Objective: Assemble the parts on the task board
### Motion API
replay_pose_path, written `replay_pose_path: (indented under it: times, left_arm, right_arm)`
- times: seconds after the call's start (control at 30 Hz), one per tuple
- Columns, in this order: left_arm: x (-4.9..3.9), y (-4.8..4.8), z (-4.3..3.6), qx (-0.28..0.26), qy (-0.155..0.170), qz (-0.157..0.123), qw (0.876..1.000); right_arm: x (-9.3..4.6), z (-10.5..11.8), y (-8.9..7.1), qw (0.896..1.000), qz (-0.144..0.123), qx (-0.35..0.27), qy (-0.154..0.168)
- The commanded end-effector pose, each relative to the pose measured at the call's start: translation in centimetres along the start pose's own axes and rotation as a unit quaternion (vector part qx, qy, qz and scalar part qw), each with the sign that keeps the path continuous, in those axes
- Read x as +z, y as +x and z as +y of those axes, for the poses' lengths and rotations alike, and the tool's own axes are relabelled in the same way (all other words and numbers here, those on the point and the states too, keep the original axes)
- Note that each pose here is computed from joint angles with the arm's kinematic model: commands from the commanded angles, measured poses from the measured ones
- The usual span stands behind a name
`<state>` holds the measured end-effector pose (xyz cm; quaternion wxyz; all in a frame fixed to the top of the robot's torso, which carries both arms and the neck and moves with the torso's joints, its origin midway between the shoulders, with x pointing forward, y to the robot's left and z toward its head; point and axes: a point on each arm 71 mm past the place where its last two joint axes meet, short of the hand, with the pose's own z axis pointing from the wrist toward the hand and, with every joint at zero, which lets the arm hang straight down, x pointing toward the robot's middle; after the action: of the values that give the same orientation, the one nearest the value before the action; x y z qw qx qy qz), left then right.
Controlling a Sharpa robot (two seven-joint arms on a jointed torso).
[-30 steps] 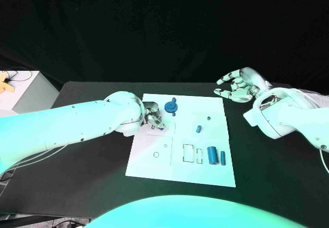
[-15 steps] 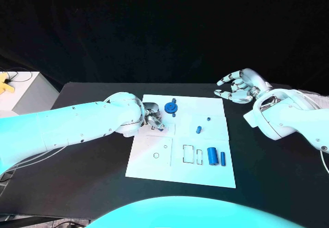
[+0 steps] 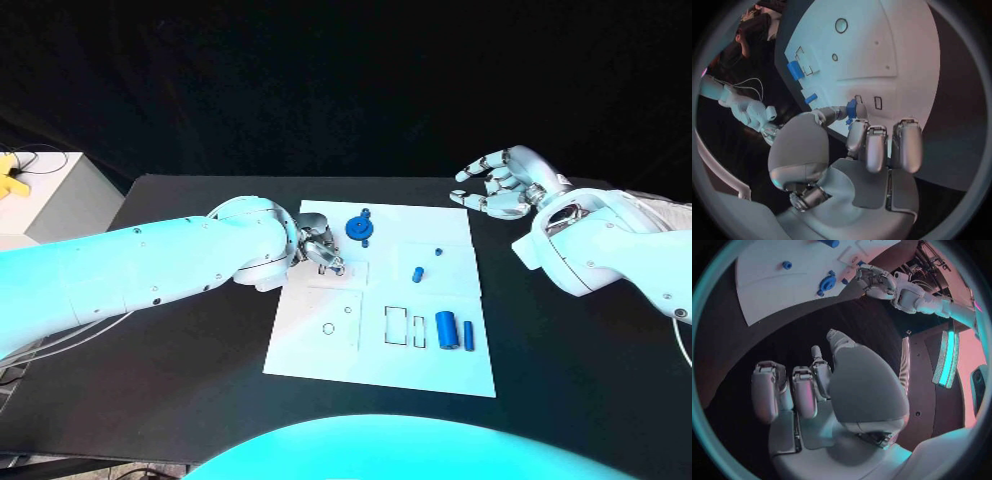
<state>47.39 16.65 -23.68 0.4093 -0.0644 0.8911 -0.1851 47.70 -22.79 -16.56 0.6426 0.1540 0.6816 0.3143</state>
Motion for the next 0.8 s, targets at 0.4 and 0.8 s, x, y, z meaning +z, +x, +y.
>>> replay_pose_path:
  times: [0.4, 0.8]
  left_arm:
    - [0.15, -0.51, -0.48, -0.020, 0.008, -0.025, 0.999]
    - [1.22, 0.05, -0.94, -0.001, 0.002, -0.007, 1.000]
  right_arm:
    - [-0.1, 0.1, 0.1, 1.000, 0.005, -0.002, -0.006]
    - [-0.1, 0.1, 0.2, 1.000, 0.006, -0.002, -0.006]
